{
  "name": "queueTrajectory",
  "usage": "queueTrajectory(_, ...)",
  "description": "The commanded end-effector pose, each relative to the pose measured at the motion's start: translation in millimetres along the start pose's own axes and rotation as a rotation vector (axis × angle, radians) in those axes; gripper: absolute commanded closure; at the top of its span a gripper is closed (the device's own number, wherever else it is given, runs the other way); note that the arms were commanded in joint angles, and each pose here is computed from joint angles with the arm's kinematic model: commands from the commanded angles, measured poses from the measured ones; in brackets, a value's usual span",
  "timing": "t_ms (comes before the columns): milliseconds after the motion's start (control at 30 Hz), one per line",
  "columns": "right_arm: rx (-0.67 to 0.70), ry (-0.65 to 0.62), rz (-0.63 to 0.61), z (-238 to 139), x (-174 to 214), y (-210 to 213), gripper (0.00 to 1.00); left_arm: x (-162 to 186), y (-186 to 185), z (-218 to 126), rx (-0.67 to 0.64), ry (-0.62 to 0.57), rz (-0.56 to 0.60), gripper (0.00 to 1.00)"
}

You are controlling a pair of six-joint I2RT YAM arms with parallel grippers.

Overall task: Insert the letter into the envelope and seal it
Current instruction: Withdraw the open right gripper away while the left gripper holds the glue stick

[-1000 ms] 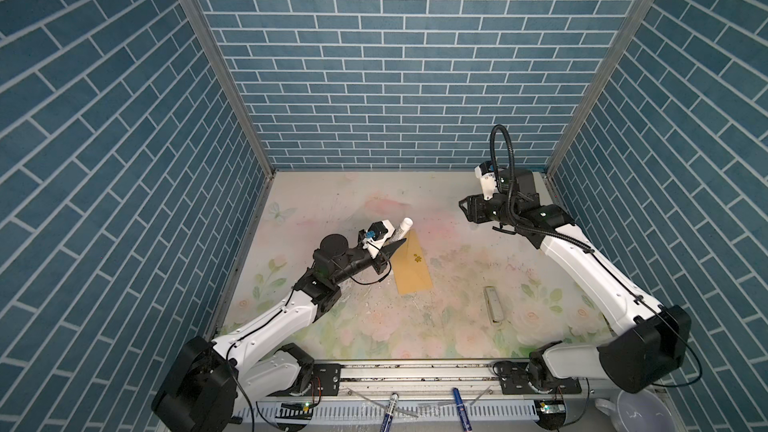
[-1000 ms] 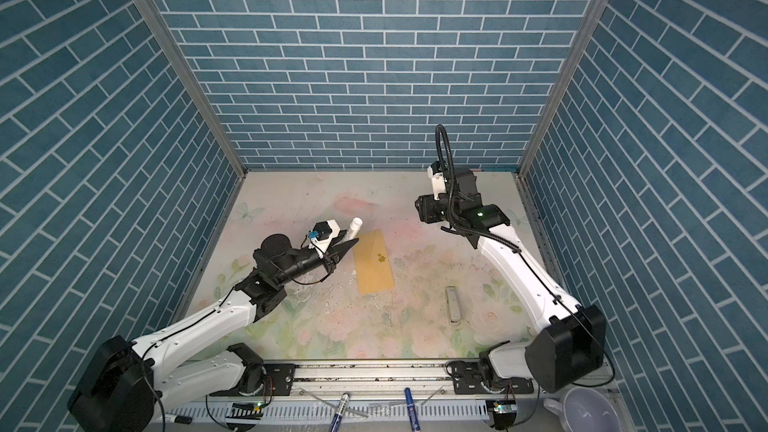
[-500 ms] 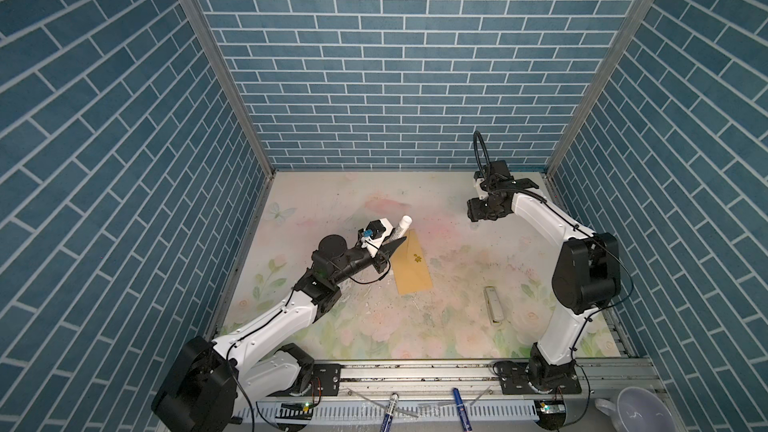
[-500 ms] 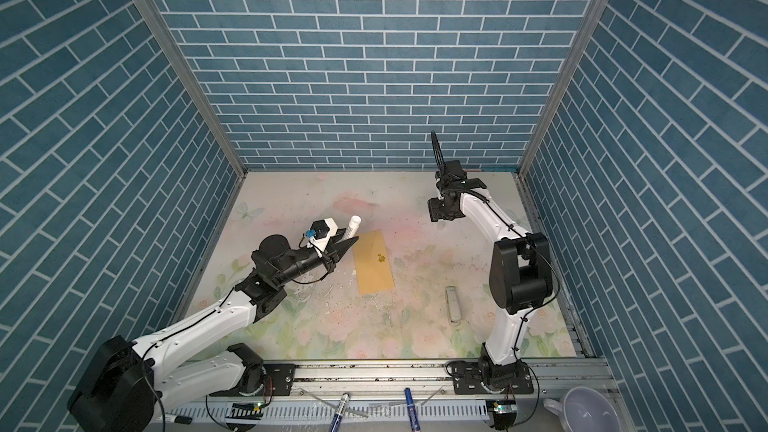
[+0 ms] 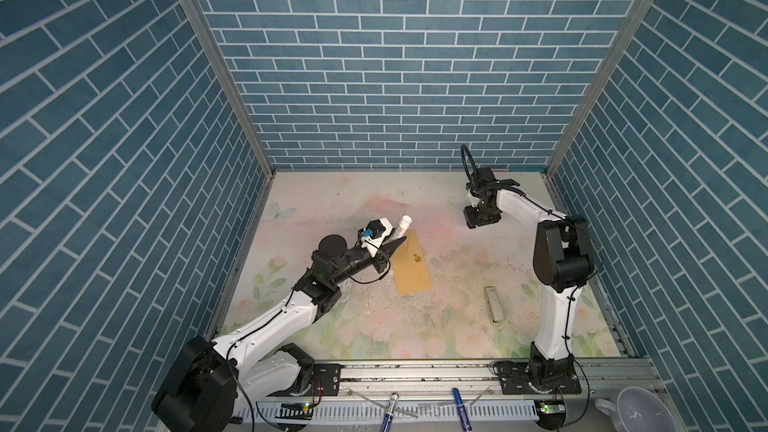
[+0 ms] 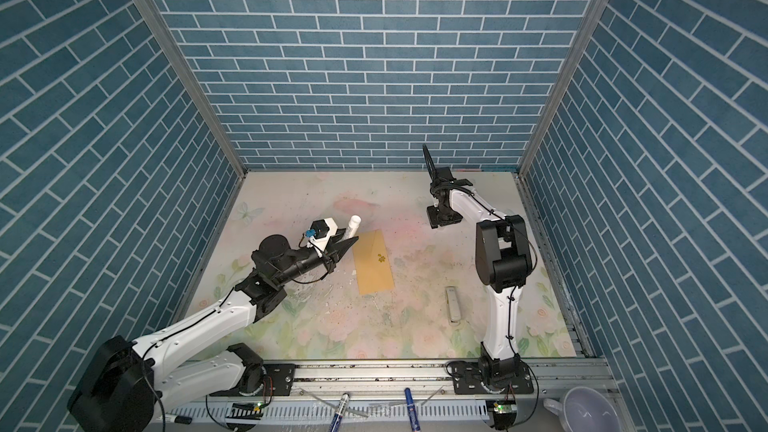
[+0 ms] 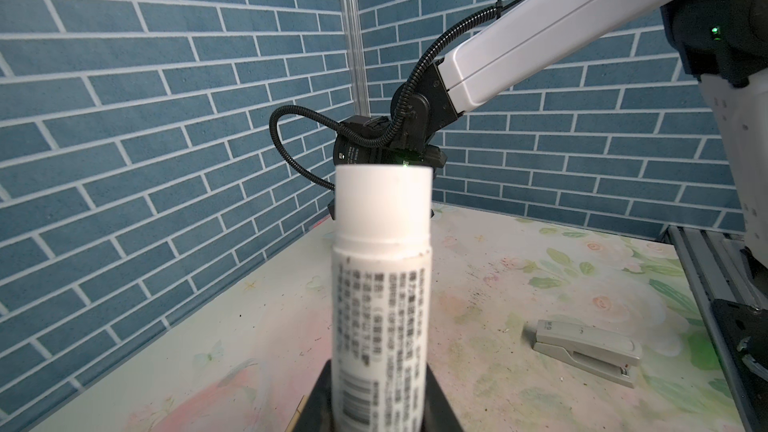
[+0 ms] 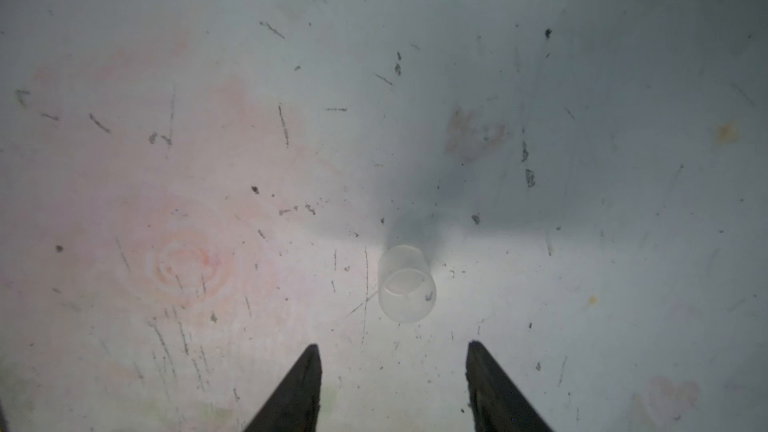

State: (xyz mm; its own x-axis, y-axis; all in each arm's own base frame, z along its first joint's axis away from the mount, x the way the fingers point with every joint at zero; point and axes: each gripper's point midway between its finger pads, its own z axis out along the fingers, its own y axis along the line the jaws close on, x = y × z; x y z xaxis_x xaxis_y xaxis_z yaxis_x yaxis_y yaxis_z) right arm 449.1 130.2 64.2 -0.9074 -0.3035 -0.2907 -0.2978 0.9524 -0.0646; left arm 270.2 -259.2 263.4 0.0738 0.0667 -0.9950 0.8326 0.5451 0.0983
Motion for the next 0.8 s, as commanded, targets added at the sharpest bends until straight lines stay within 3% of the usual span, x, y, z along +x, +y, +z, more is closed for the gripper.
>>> queueTrajectory(0, 0.028, -0.001, -0.024, 2.9, -10.1, -8.7, 0.46, -1.7, -3.7, -2.6, 0.011, -0.02, 0.0, 1.0)
queueTrajectory(333, 0.024, 0.025, -0.017, 23.1, -10.9, -9.7, 0.54, -0.7, -3.3, -2.7, 0.008, -0.018, -0.001, 1.0)
queueTrajectory(767, 0.018, 0.051, -0.007, 36.5, -7.9, -10.6, 0.74, 1.6, -2.6, -1.0, 0.007, -0.013, 0.0, 1.0)
